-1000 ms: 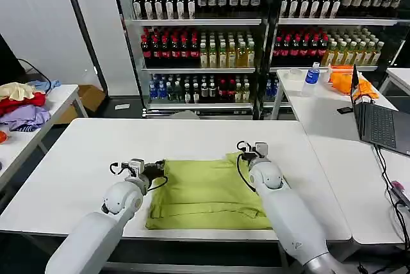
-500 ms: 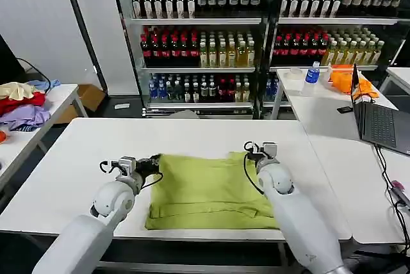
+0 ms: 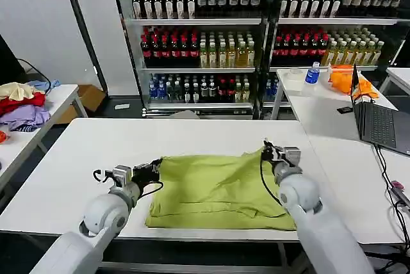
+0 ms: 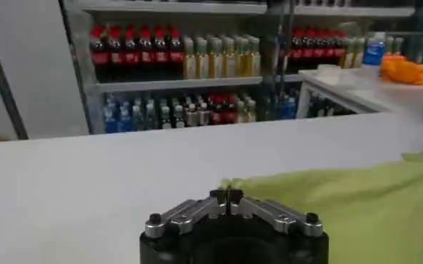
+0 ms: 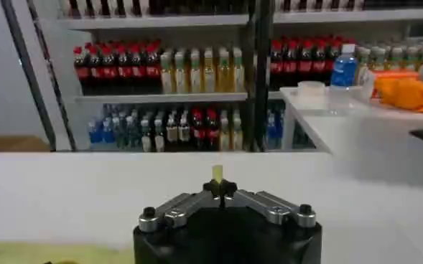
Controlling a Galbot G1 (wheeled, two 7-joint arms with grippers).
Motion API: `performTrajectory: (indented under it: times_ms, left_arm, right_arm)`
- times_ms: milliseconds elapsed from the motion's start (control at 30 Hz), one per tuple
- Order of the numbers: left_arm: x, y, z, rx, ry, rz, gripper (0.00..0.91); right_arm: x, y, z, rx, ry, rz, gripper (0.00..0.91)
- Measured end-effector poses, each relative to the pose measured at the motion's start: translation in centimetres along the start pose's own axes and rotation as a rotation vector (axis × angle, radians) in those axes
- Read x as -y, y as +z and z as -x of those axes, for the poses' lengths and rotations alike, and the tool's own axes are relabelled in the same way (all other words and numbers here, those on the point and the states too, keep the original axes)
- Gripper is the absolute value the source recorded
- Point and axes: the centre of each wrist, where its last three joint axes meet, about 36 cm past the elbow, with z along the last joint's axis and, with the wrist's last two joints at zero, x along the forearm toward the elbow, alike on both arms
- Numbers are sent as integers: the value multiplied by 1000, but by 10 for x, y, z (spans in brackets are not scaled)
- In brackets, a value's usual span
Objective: Fold and organize the clothes.
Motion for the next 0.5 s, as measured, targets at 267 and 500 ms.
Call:
performTrajectory:
  times_ms: [267, 500]
  left_arm:
    - [1, 13, -27, -14, 20, 12, 30]
    - [2, 33, -38, -53, 26, 17, 30]
  right_arm:
    - [11, 12, -49, 5, 0, 1, 0]
    - [15, 31, -75, -26, 9, 8, 0]
